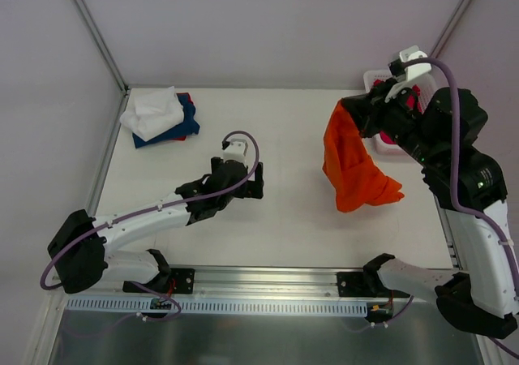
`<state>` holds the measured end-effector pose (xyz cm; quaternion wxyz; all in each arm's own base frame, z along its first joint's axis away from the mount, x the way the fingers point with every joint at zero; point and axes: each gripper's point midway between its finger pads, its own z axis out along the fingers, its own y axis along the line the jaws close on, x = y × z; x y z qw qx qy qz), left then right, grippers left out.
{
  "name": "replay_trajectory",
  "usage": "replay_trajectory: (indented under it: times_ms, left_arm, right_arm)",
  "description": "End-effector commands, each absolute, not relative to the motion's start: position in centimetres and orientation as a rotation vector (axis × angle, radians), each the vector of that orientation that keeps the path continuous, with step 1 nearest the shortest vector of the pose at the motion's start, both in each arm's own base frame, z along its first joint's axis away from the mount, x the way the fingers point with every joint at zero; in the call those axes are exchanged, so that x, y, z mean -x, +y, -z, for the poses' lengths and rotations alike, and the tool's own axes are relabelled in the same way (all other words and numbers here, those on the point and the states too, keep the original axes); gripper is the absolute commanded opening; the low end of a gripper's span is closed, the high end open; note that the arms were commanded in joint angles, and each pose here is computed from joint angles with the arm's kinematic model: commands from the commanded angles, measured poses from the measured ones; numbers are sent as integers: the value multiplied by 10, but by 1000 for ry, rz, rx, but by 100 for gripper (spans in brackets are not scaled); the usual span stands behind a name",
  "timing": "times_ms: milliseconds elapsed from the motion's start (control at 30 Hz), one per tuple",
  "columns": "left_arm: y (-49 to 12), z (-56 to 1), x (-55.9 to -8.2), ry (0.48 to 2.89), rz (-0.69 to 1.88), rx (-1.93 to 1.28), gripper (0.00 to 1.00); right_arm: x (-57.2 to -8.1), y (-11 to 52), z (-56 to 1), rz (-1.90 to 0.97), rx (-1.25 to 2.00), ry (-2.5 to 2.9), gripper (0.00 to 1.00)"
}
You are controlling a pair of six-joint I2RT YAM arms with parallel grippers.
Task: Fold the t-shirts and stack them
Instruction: Flatten the tshirt out
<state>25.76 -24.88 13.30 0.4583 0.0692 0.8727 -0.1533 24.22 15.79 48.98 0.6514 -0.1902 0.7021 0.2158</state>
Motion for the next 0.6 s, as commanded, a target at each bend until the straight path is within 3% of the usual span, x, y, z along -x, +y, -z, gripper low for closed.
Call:
replay_trajectory:
  times_ms: [0, 267, 300, 333, 433, 533, 567]
  left_arm:
    - [-253, -150, -273, 2101, 365, -154, 99]
    - [-261, -137, -270, 2144, 395, -159, 99]
    - [-262, -138, -270, 2143, 401, -158, 99]
    - [-263, -137, -269, 2147, 406, -158, 99]
    - [-265, -138, -269, 2150, 419, -161, 99]
    - [-269, -139, -267, 2154, 441, -170, 99]
    - [-269, -137, -267, 2158, 441, -169, 99]
  right_arm:
    - [-217, 167, -535, -561, 519, 1447, 0]
    - [-102, 60, -654, -518, 237, 886, 0]
    - [-102, 58, -646, -537, 204, 874, 0]
    - [-69, 29, -662, -552, 124, 742, 0]
    - [-65, 25, -650, -626, 59, 717, 0]
    - [-74, 63, -650, -759, 163, 779, 0]
    - [-103, 100, -635, -797, 261, 897, 0]
